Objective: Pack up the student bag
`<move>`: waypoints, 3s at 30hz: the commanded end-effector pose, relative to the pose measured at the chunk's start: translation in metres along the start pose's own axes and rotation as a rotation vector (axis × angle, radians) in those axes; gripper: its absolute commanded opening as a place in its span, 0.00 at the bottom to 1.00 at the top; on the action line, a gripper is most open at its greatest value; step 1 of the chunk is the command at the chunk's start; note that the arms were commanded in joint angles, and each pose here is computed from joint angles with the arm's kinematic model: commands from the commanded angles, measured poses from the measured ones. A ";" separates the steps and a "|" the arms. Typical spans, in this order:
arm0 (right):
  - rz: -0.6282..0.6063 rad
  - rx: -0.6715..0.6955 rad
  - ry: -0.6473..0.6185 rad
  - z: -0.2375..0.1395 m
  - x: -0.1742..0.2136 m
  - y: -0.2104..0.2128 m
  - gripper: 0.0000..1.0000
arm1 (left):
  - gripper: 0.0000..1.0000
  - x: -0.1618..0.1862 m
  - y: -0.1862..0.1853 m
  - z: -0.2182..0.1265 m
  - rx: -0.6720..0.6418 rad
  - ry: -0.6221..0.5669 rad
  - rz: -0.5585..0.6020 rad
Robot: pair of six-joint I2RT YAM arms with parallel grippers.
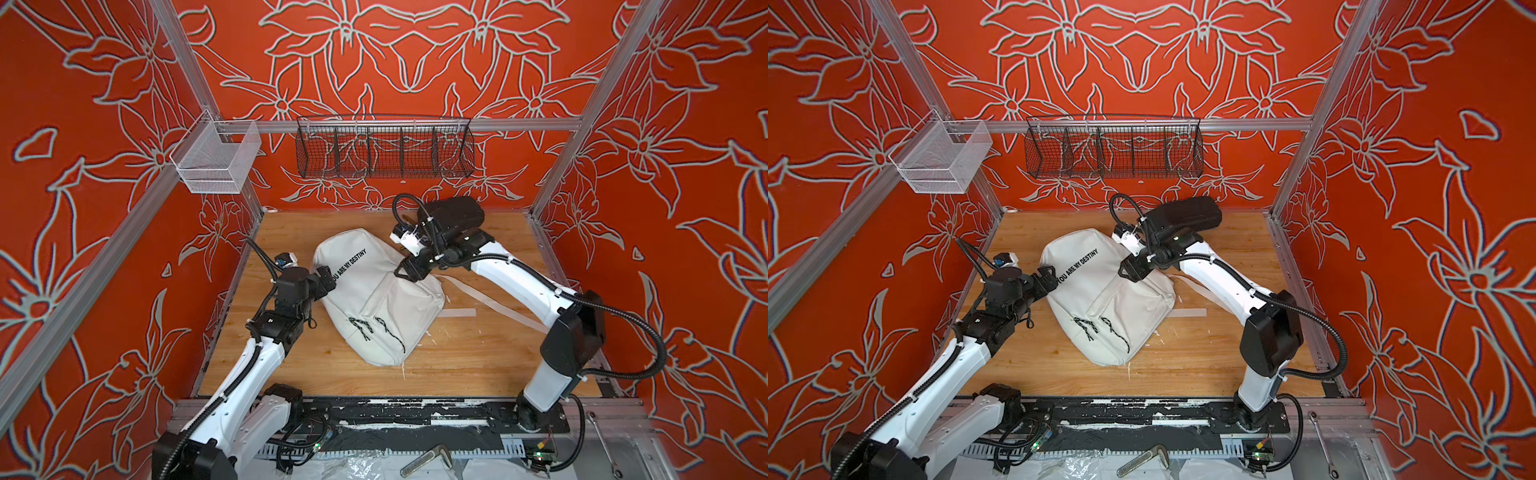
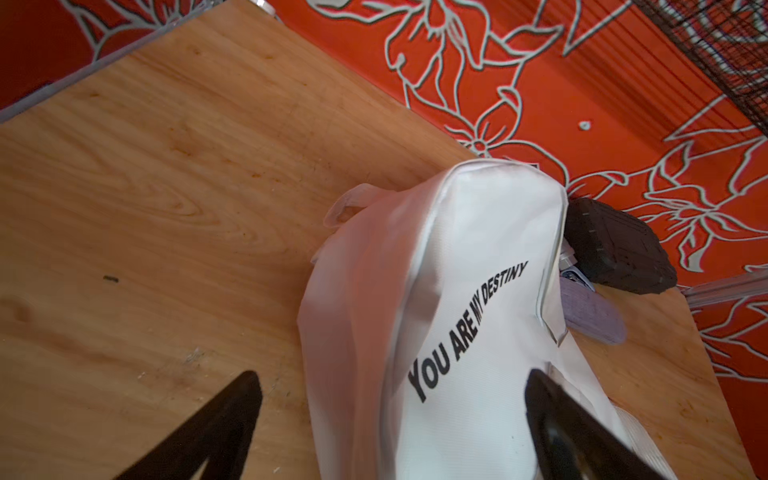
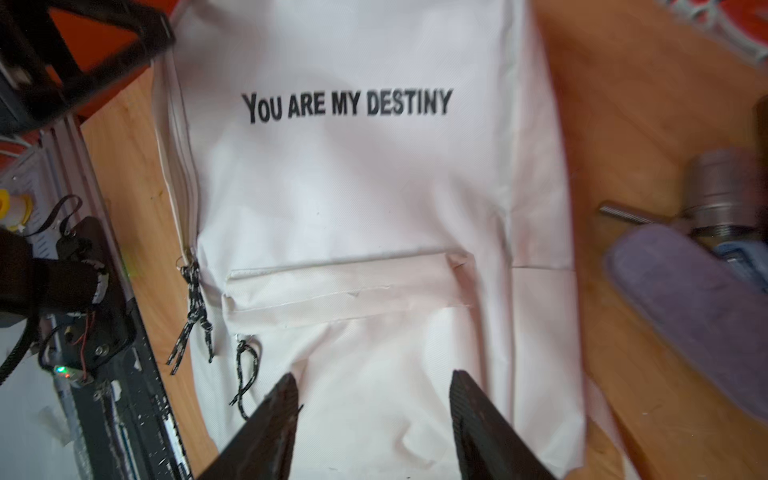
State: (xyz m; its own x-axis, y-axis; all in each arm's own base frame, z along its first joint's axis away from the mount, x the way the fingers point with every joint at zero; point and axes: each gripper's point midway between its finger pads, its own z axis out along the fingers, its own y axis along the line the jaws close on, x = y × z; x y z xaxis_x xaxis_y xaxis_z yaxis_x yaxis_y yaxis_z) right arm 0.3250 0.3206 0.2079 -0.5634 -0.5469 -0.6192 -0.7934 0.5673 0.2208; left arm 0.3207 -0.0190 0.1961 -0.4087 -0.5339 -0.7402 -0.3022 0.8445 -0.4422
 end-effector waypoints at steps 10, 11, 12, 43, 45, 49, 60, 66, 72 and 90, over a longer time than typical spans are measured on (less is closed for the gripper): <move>0.033 -0.205 0.109 0.056 0.057 0.087 0.52 | 0.88 0.092 0.001 -0.034 -0.002 0.541 -0.119; 0.048 -0.195 0.121 0.062 0.063 0.086 0.52 | 0.88 0.096 0.001 -0.036 0.000 0.550 -0.130; 0.061 -0.179 0.135 0.067 0.070 0.084 0.50 | 0.88 0.101 0.001 -0.038 0.004 0.559 -0.141; 0.040 0.154 0.150 0.110 0.082 0.046 0.00 | 0.08 0.143 0.018 -0.015 -0.004 0.586 -0.154; 0.087 0.137 0.124 0.108 0.076 0.044 0.00 | 0.03 0.146 0.017 -0.015 0.011 0.611 -0.137; 0.184 0.121 0.080 0.104 0.068 0.033 0.00 | 0.00 0.152 0.026 -0.013 -0.021 0.664 -0.085; 0.366 0.154 0.000 0.082 0.055 -0.015 0.00 | 0.00 0.140 0.036 -0.014 -0.033 0.658 -0.082; 0.405 0.244 0.041 0.073 0.065 -0.055 0.00 | 0.00 0.129 0.043 -0.020 -0.057 0.564 -0.112; 0.372 0.310 0.076 0.063 0.061 -0.076 0.00 | 0.00 0.110 0.048 -0.031 -0.058 0.429 -0.121; 0.303 0.315 0.071 0.068 0.035 -0.097 0.00 | 0.28 0.094 0.056 -0.049 -0.077 0.320 -0.139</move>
State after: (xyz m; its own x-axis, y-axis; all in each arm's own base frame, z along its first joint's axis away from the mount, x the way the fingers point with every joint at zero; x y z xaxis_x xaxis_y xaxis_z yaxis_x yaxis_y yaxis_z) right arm 0.3749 0.3053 0.1133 -0.7875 -0.3801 -0.4851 -0.5184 0.8342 0.1879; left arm 0.2286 -0.0442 0.1217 -0.6629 -0.6145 -0.4277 -0.3699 0.7655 -0.5264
